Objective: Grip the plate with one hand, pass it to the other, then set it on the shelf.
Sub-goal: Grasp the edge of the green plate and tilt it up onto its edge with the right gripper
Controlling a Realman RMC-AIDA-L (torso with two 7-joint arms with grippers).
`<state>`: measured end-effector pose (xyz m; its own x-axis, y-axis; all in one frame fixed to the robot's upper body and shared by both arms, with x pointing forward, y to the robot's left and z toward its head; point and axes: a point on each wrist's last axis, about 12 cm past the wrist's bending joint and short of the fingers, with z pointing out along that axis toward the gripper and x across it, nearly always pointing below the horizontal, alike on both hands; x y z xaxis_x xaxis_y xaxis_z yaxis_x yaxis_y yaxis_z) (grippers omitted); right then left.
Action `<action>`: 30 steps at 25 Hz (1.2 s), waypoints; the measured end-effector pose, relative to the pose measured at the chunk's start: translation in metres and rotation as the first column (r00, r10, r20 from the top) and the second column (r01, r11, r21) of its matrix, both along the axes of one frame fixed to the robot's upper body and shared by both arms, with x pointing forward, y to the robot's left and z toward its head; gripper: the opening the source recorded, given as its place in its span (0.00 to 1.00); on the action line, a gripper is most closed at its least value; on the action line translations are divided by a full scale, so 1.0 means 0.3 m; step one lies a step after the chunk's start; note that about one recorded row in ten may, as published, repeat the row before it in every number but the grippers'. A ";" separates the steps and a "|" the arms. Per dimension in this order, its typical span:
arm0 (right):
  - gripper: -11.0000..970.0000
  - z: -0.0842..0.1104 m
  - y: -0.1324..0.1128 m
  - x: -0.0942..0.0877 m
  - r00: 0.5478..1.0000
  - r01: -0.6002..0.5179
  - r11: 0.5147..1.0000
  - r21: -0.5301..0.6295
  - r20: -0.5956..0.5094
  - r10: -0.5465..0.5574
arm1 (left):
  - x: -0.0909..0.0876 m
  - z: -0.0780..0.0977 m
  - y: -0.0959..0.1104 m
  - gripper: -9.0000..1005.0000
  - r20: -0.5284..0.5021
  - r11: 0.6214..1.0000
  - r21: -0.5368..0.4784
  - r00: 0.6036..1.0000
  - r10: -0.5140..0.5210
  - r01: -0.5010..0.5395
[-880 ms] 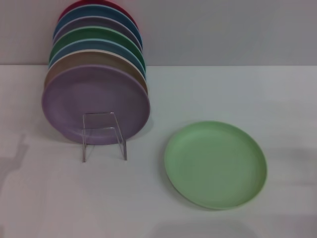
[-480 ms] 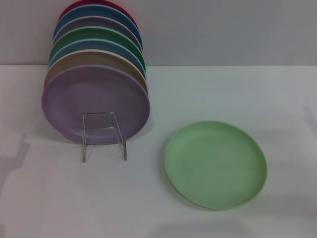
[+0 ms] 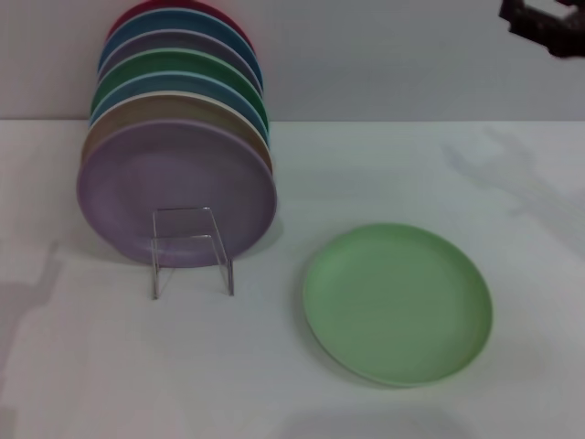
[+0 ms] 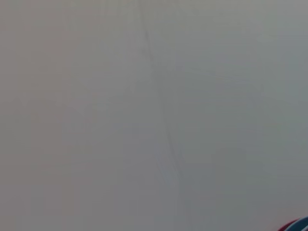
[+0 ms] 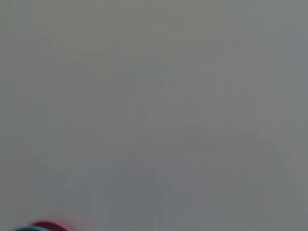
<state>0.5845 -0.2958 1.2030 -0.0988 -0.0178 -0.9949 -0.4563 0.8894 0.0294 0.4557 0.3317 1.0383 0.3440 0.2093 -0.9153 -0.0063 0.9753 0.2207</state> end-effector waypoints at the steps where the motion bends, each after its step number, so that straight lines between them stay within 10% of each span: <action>1: 0.84 0.028 0.017 0.010 0.999 0.011 0.999 -0.030 -0.030 -0.012 | 0.002 0.000 -0.003 0.78 0.000 1.000 0.001 1.000 -0.005 0.005; 5: 0.84 0.055 0.052 0.036 0.954 0.053 0.993 -0.107 -0.287 -0.082 | 0.007 0.001 -0.008 0.78 0.000 1.000 0.002 1.000 -0.013 0.013; 11: 0.83 -0.033 0.027 0.025 0.743 0.005 0.991 -0.136 -0.662 -0.094 | 0.008 -0.001 -0.008 0.78 -0.007 1.000 0.001 1.000 -0.013 0.013; 30: 0.79 -0.145 0.104 0.027 0.503 -0.165 0.972 -0.168 -0.862 -0.064 | 0.009 -0.004 -0.020 0.78 -0.014 0.999 0.004 0.999 -0.037 0.038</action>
<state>0.5925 -0.2644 1.1595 -0.8910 -0.2365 -0.3875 -0.3510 0.9002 0.2577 0.4586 0.3256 1.0371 0.3391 0.2009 -0.9191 0.0333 0.9738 0.2251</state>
